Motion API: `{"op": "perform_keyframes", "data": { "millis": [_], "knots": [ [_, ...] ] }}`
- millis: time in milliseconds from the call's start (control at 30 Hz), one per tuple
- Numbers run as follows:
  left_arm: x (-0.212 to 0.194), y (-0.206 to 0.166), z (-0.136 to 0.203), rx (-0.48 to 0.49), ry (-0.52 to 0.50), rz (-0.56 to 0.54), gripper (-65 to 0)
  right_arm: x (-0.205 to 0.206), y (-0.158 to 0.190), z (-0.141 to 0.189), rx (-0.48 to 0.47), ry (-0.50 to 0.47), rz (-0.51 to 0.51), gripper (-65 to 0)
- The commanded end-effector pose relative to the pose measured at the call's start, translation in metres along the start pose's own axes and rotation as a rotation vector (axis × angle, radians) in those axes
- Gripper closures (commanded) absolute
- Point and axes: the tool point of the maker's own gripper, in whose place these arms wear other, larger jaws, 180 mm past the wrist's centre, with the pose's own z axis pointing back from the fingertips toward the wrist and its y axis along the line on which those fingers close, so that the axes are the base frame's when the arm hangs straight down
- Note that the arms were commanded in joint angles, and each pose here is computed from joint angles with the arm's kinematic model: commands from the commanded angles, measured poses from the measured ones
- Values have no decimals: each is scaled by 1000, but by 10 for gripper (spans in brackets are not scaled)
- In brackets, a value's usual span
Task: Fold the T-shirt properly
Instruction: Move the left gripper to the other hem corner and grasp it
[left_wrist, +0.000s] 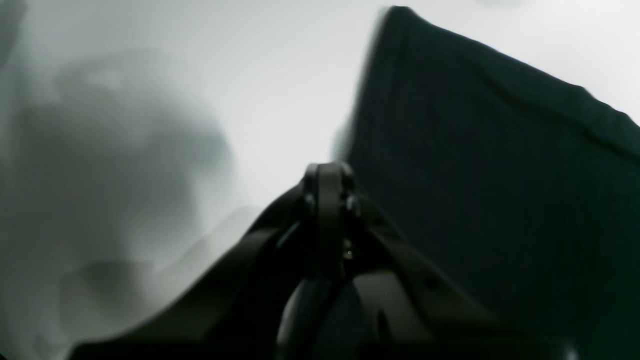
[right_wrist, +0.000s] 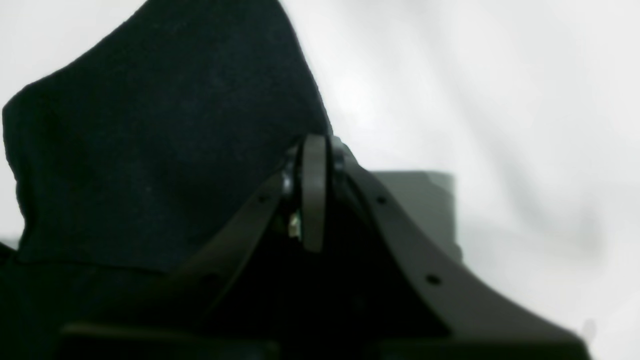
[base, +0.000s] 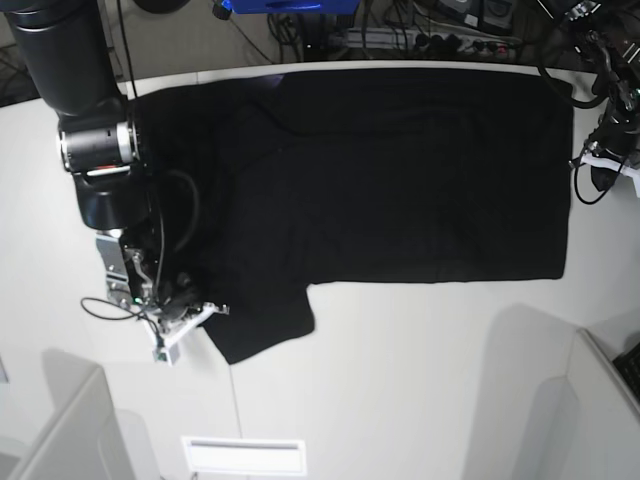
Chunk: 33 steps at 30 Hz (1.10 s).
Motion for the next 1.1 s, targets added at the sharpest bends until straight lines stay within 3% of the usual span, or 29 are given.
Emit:
{"op": "perform_keyframes", "data": {
  "millis": [0,33,267,400,533,667,800,1067],
  "knots": [
    [22,-1,1,-11,-58,-14,0,15,2,3,5,-12,11,0],
    [28,-2,-1,-14,-65,-22,0,15,2,3,4,-12,10,0],
    [60,-1,-20,-28,-104,-1,-466,15,2,3,3,-12,9,0],
    [61,-19,-51,-62,-37,-61,-604,15,2,3,3,-12,9,0],
    [64,-24,-79,-9,20,-131,-617,16,2,4,3,-14,10,0],
    [74,-24,-97,25,43,-128,-617,16,2,4,3,-14,10,0],
    [76,-31,-118,5,82,-72,-617,16,2,4,3,-14,10,0],
    [57,-69,-153,-68,121,-129,-617,17,2,4,3,-15,10,0]
  ]
}}
